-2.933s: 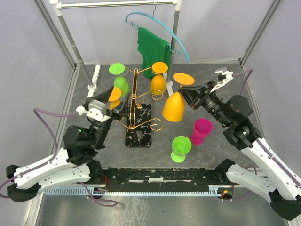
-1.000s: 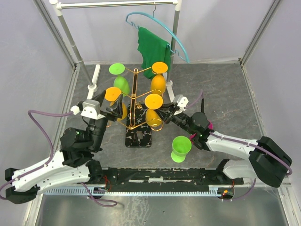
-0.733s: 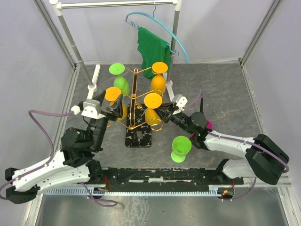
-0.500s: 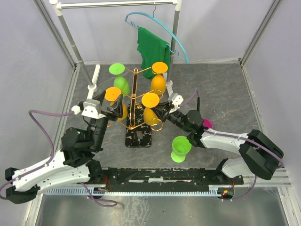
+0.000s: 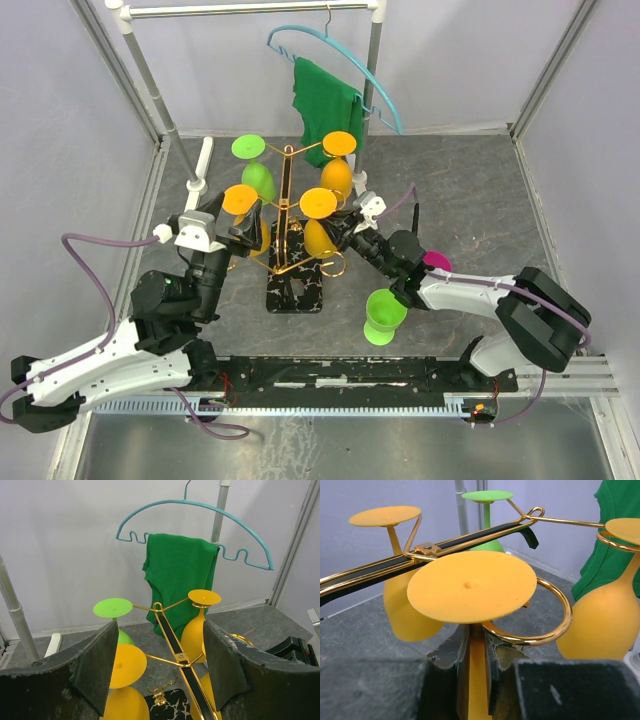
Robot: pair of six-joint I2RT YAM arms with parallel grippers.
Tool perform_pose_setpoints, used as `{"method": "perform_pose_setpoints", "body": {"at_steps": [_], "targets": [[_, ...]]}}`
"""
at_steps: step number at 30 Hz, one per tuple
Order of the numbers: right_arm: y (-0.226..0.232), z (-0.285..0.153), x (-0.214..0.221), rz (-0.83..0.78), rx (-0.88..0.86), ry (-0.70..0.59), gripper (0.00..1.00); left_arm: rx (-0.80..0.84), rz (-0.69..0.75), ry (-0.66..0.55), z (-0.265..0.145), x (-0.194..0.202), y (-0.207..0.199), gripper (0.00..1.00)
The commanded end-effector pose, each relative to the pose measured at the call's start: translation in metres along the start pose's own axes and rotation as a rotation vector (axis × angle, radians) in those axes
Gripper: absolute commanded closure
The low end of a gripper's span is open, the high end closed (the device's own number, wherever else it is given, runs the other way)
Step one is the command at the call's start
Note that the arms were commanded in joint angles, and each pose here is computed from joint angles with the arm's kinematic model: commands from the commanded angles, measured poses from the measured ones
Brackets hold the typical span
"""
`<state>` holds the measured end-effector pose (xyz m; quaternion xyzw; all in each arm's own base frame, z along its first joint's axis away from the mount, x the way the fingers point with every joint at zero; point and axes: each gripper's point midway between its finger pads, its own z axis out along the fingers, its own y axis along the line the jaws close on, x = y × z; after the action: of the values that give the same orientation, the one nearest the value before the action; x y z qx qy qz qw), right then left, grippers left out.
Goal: Place the wine glass upside down on the wine glass rack
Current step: Turn the wine glass upside down at the wine rack.
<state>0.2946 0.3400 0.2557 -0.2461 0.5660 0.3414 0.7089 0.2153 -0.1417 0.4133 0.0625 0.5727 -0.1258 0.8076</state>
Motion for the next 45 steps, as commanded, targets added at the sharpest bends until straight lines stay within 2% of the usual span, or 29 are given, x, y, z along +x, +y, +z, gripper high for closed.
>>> {"method": "perform_pose_setpoints", "body": {"at_steps": [1, 10, 19, 22, 29, 37, 45], "targets": [[-0.016, 0.013, -0.031, -0.028, 0.093, -0.095, 0.99, -0.018, 0.002, -0.023, 0.002, -0.009, 0.002, 0.25], [-0.048, -0.004, -0.029, -0.075, 0.265, -0.082, 0.99, -0.014, 0.018, -0.017, 0.005, -0.007, -0.001, 0.24], [-0.062, -0.03, -0.034, -0.095, 0.346, -0.094, 0.99, -0.008, 0.022, -0.014, 0.007, -0.006, -0.005, 0.24], [-0.055, -0.033, -0.035, -0.106, 0.304, -0.079, 0.99, -0.008, 0.016, -0.014, 0.007, -0.005, -0.005, 0.24], [-0.018, -0.018, -0.022, -0.117, 0.084, -0.039, 0.99, -0.011, 0.006, -0.014, 0.006, -0.005, -0.004, 0.24], [-0.008, -0.015, -0.018, -0.104, 0.049, -0.05, 0.98, -0.027, -0.002, -0.015, 0.003, -0.006, 0.003, 0.24], [-0.007, -0.027, -0.022, -0.094, 0.046, 0.0, 0.77, -0.04, -0.013, -0.012, 0.001, -0.005, 0.006, 0.23]]}}
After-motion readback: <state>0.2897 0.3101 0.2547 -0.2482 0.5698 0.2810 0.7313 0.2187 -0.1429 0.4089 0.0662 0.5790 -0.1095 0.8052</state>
